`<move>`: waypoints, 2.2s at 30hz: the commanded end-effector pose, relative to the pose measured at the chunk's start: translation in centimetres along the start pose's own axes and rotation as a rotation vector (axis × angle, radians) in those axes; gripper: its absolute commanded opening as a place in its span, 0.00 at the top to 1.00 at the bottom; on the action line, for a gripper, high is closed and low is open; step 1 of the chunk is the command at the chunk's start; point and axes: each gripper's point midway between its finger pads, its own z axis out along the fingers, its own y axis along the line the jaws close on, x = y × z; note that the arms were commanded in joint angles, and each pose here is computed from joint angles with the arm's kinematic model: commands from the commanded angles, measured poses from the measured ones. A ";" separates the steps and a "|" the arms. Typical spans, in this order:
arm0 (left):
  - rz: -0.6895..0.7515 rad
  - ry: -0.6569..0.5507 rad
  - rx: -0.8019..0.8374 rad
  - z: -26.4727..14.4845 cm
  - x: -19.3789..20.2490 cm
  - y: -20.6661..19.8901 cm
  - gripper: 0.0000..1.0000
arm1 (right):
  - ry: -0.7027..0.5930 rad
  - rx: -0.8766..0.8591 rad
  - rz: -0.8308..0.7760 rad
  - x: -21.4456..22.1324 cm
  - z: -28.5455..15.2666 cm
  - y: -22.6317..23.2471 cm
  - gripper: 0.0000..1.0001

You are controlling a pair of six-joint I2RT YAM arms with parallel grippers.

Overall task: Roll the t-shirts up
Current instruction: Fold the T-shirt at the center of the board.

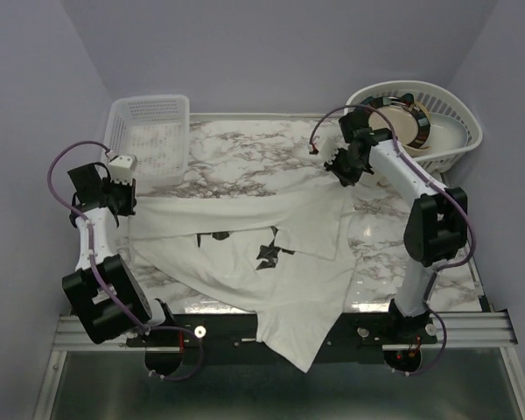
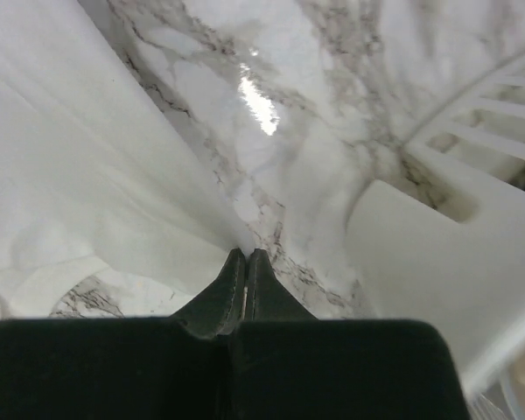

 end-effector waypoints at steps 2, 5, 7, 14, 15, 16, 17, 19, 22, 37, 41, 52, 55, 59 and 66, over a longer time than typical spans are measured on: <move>0.037 -0.275 -0.094 -5.7 -7.7 0.3 1.00 | -0.168 0.292 0.040 -3.2 -9.6 -4.3 1.00; 0.057 -0.379 -0.121 -8.6 -10.2 -0.4 1.00 | -0.258 0.393 0.045 -4.0 -14.2 -4.7 1.00; 0.067 -0.425 -0.137 -10.1 -11.4 -0.8 1.00 | -0.308 0.442 0.036 -4.4 -16.7 -4.7 0.99; 0.141 -0.640 -0.208 -17.8 -15.9 -3.0 1.00 | -0.471 0.652 0.025 -4.0 -28.0 -3.5 1.00; 0.141 -0.652 -0.221 -18.4 -16.3 -3.2 1.00 | -0.509 0.687 0.024 -3.7 -30.3 -2.9 1.00; 0.143 -0.670 -0.217 -19.0 -16.7 -3.7 1.00 | -0.526 0.705 0.027 -3.6 -31.4 -2.6 1.00; 0.166 -0.704 -0.201 -20.2 -17.5 -4.9 1.00 | -0.537 0.715 0.035 -3.3 -32.4 -2.1 1.00; 0.180 -0.737 -0.188 -21.3 -18.2 -6.0 1.00 | -0.593 0.759 0.042 -2.8 -35.8 -1.0 1.00; 0.184 -0.797 -0.182 -23.7 -19.0 -7.4 1.00 | -0.657 0.806 0.043 -1.7 -39.4 0.8 1.00; 0.260 -1.158 -0.423 -40.3 -18.9 -11.7 1.00 | -0.994 0.978 0.026 5.7 -52.5 12.7 1.00; 0.260 -1.258 -0.444 -45.4 -19.4 -13.1 1.00 | -1.153 1.013 0.000 6.7 -57.2 16.5 1.00; 0.301 -1.279 -0.449 -47.6 -22.5 -13.0 1.00 | -1.241 1.082 -0.061 4.9 -59.7 15.9 0.99; 0.352 -1.098 -0.302 -39.8 -22.0 -12.9 1.00 | -1.133 0.967 -0.087 2.6 -52.6 12.9 1.00; 0.401 -0.831 -0.023 -28.0 -17.6 -14.4 1.00 | -1.012 0.773 -0.081 0.1 -42.0 9.8 1.00; 0.342 -0.326 0.201 -7.1 -2.3 -12.9 1.00 | -0.777 0.423 -0.023 -1.8 -21.1 6.2 1.00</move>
